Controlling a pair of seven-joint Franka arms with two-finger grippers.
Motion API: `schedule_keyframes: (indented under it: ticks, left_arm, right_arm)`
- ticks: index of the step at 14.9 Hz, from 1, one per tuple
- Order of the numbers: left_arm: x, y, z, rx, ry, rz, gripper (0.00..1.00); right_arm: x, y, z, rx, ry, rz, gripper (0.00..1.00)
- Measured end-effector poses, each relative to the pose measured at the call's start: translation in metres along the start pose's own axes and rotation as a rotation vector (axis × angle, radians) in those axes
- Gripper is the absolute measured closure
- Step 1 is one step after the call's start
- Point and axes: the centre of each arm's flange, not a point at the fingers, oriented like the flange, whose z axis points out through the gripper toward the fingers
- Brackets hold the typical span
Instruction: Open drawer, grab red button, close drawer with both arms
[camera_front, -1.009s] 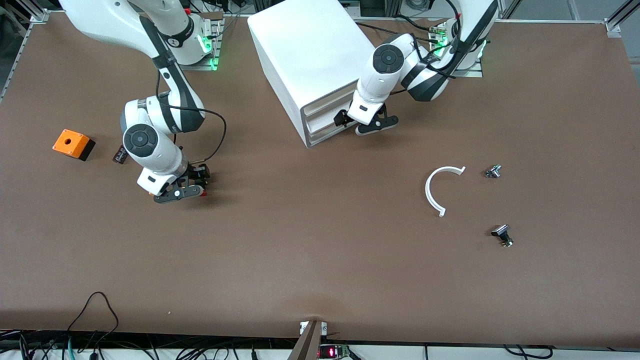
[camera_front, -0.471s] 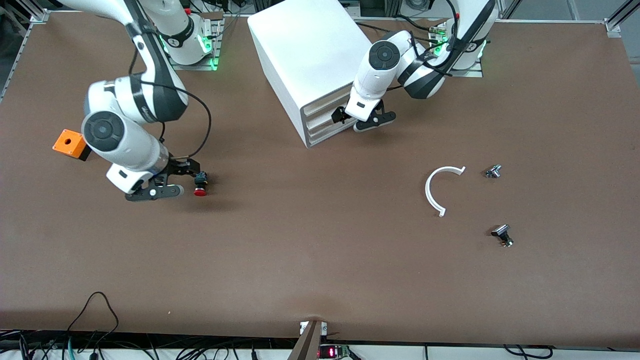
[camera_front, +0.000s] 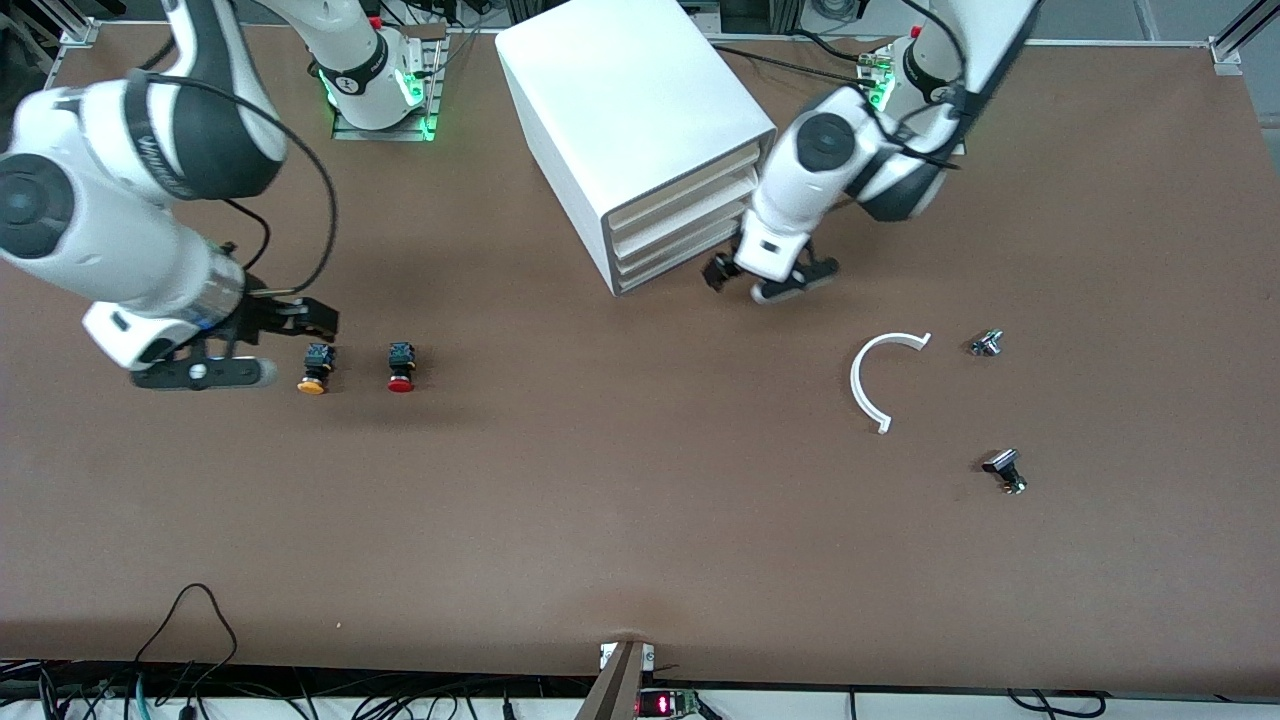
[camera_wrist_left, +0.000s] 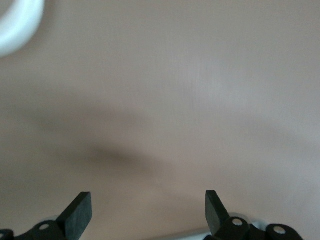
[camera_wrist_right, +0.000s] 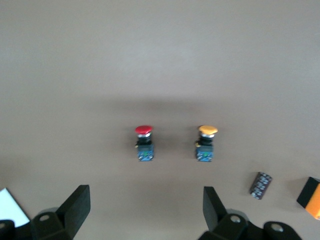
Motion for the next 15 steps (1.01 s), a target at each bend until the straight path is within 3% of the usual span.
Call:
schedule_keyframes:
  ticks: [3, 5, 10, 13, 15]
  left_arm:
    - [0.083, -0.044, -0.044, 0.004, 0.069, 0.148, 0.00]
    - [0.117, -0.062, -0.078, 0.032, 0.085, 0.238, 0.00]
    - [0.163, -0.099, -0.193, 0.134, 0.049, 0.386, 0.00]
    - [0.183, -0.143, -0.261, 0.173, 0.027, 0.433, 0.00]
    - [0.193, -0.170, -0.288, 0.179, 0.041, 0.441, 0.00]
  right_arm:
    - [0.003, 0.038, -0.013, 0.007, 0.023, 0.056, 0.00]
    - [-0.001, 0.059, -0.029, 0.012, 0.049, 0.090, 0.00]
    - [-0.019, 0.135, -0.070, 0.010, 0.114, 0.218, 0.00]
    - [-0.027, 0.183, -0.074, 0.002, 0.112, 0.293, 0.00]
    - [-0.034, 0.198, -0.078, -0.004, 0.086, 0.230, 0.00]
